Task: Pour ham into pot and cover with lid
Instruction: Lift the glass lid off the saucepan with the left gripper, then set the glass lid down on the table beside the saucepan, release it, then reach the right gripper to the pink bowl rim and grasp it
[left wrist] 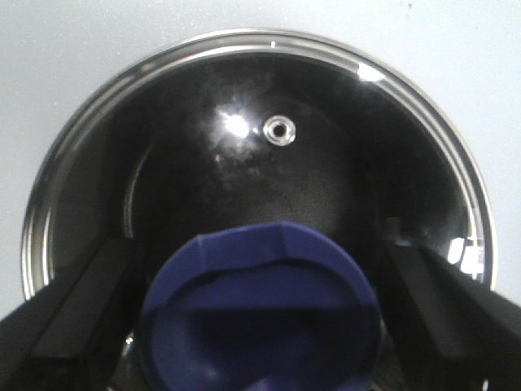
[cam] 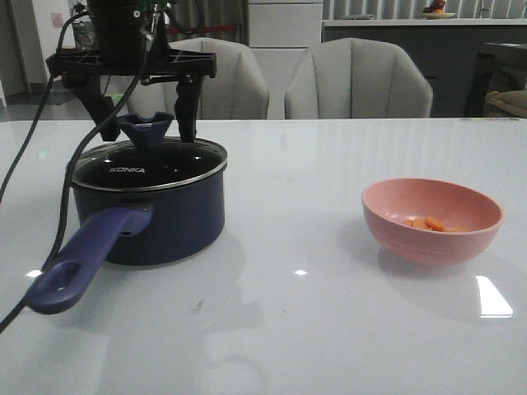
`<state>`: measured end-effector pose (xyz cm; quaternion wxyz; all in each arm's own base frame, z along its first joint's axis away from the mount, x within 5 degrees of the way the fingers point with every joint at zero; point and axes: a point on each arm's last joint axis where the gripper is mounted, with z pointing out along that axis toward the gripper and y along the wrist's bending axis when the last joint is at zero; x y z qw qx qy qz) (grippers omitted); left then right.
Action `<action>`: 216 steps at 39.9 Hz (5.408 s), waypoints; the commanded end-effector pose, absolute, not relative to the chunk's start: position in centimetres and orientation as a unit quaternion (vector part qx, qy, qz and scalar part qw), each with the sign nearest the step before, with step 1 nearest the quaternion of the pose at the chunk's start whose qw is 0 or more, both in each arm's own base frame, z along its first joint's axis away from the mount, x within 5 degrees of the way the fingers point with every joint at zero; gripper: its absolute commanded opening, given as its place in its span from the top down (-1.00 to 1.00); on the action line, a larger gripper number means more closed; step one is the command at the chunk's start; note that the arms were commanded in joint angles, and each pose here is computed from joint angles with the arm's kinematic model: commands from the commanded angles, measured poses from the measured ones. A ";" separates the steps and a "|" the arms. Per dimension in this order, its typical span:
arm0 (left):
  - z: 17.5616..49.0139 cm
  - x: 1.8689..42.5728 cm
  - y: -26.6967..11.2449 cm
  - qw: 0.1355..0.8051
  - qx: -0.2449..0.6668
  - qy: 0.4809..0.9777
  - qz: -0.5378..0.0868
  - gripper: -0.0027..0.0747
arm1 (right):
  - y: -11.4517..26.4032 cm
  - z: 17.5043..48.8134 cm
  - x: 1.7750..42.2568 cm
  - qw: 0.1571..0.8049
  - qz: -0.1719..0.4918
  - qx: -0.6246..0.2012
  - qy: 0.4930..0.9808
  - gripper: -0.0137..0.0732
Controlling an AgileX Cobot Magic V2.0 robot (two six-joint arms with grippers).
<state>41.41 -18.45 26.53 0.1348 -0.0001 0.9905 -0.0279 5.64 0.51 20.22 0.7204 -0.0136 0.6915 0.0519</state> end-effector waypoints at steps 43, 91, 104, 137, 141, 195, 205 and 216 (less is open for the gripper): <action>37.6 38.2 -12.8 0.242 -0.018 0.968 -0.071 0.51 | 0.5 21.2 5.4 0.755 0.046 -0.019 0.654 0.32; 20.3 36.6 2.2 0.167 -0.089 0.982 -0.021 0.40 | 0.5 21.2 5.4 0.755 0.046 -0.019 0.654 0.32; 18.7 36.8 2.2 0.140 -0.091 0.986 -0.023 -0.53 | 0.5 21.2 5.4 0.755 0.046 -0.019 0.654 0.32; 31.1 27.1 1.4 0.381 -0.086 0.920 -0.037 -0.44 | 0.5 21.2 5.4 0.755 0.040 -0.024 0.654 0.32; 31.5 24.3 0.4 0.433 -0.074 0.897 -0.048 -0.44 | 0.5 21.2 5.4 0.755 0.040 -0.024 0.654 0.32; 29.5 6.7 -1.5 0.682 0.047 0.721 -0.110 -0.44 | 0.9 29.9 10.9 0.650 0.050 -0.006 0.758 0.32; 29.5 6.7 -1.5 0.682 0.047 0.721 -0.110 -0.44 | 1.3 29.8 14.2 0.600 0.071 0.018 0.797 0.11; 29.8 6.7 -1.5 0.691 0.047 0.713 -0.110 -0.44 | 1.9 30.2 20.5 0.496 0.062 0.017 0.866 -0.33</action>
